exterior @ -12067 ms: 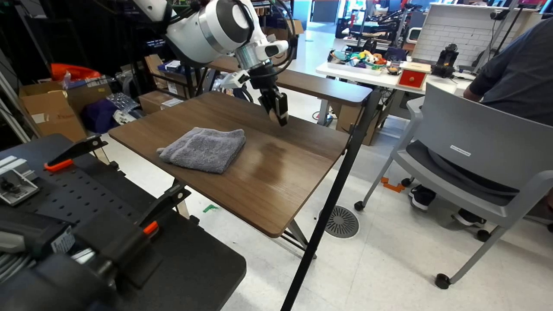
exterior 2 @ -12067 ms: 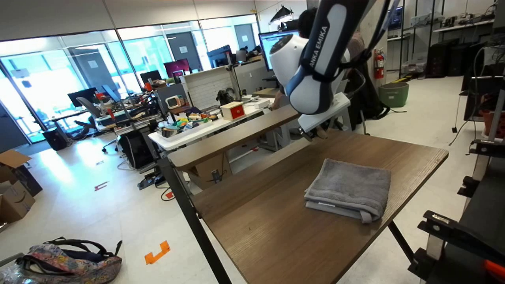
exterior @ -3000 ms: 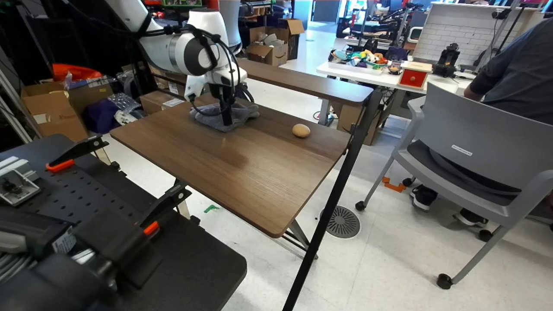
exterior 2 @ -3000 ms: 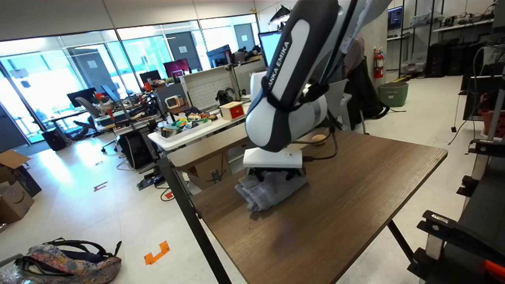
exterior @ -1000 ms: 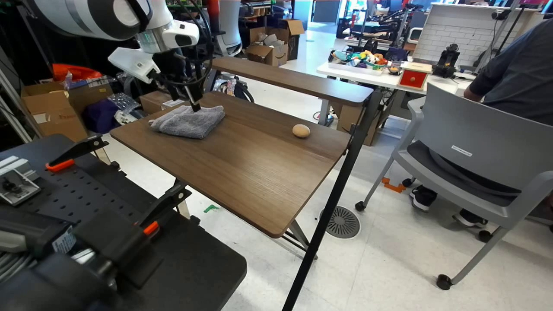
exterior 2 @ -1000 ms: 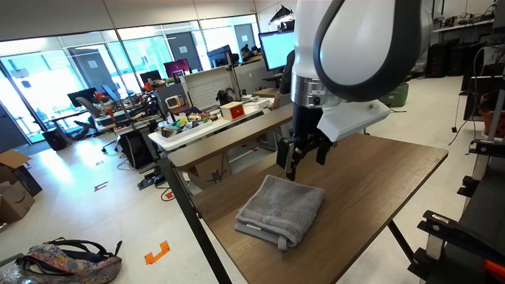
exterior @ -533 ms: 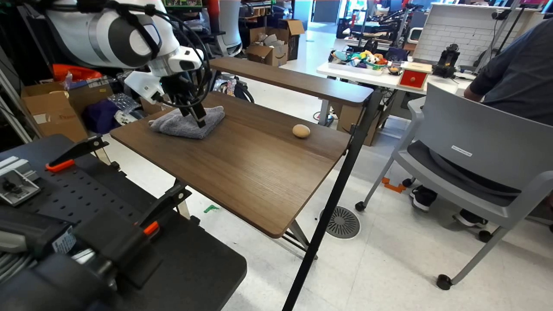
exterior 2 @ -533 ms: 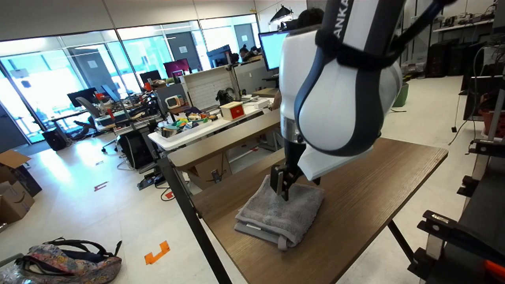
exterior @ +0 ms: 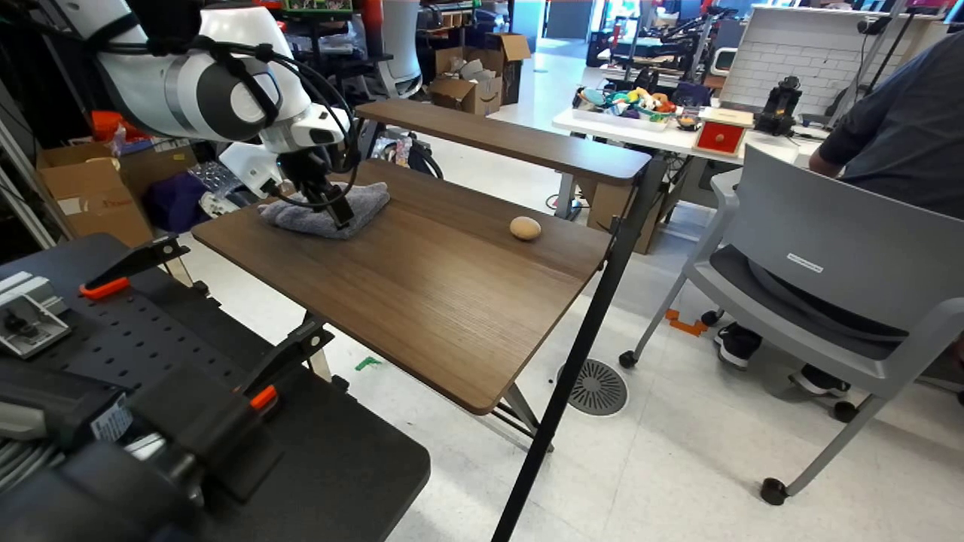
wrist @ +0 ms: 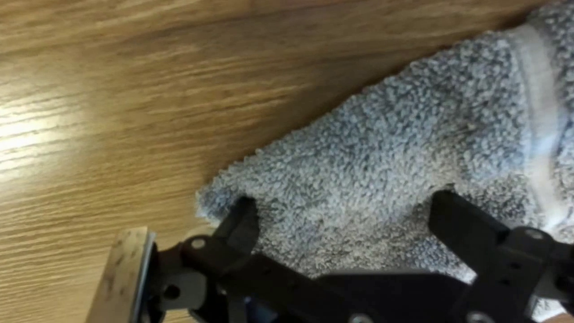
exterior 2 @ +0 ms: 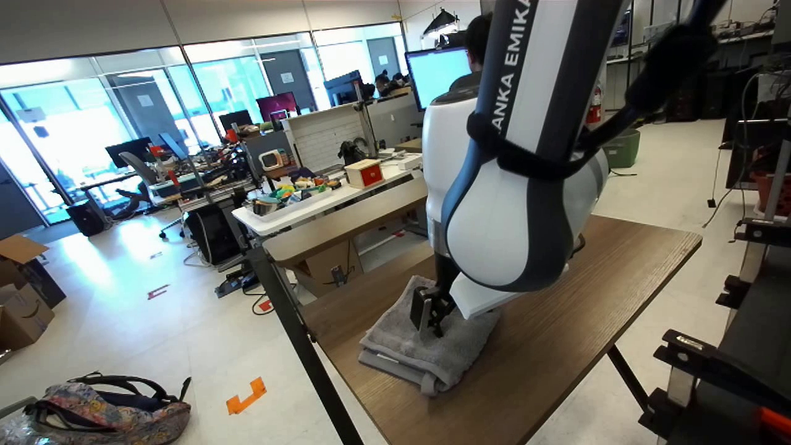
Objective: Move the plush toy and wipe the table with the cloth
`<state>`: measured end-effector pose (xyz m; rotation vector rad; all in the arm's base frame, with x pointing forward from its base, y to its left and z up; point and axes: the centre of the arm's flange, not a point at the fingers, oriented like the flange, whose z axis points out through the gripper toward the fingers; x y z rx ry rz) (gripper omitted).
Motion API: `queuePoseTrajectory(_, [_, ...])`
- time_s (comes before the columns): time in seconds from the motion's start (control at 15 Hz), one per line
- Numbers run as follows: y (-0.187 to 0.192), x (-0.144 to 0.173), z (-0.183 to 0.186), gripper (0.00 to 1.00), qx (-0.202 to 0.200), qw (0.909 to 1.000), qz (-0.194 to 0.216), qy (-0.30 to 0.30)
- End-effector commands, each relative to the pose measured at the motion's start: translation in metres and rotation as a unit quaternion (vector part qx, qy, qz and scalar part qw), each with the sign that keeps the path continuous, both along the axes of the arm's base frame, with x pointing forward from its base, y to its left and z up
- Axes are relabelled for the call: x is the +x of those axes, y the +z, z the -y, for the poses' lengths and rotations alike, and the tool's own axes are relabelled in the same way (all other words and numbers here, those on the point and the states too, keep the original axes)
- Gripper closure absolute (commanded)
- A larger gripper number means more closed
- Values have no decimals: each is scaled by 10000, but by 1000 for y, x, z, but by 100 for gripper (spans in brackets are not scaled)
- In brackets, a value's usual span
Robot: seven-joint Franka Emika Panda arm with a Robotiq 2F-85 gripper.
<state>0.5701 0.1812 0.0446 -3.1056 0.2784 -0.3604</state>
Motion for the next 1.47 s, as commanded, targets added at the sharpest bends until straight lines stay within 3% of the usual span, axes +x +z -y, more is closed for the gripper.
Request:
queuePoseTrajectory(0.0, [0, 0, 0, 0, 1, 10000, 0, -1])
queuePoseTrajectory(0.33, [-28, -15, 72, 0, -649, 9963, -411, -388])
queuePoseTrajectory(0.67, [-30, -25, 163, 0, -1205, 9870, -455, -961])
queuePoseTrajectory(0.8, [-16, -18, 158, 0, -1053, 9898, -360, -890])
queuePoseTrajectory(1.2, [-15, -19, 170, 0, -1102, 9885, -374, -970])
queuePoseTrajectory(1.4, [12, -23, 172, 0, -1119, 9885, -206, -992])
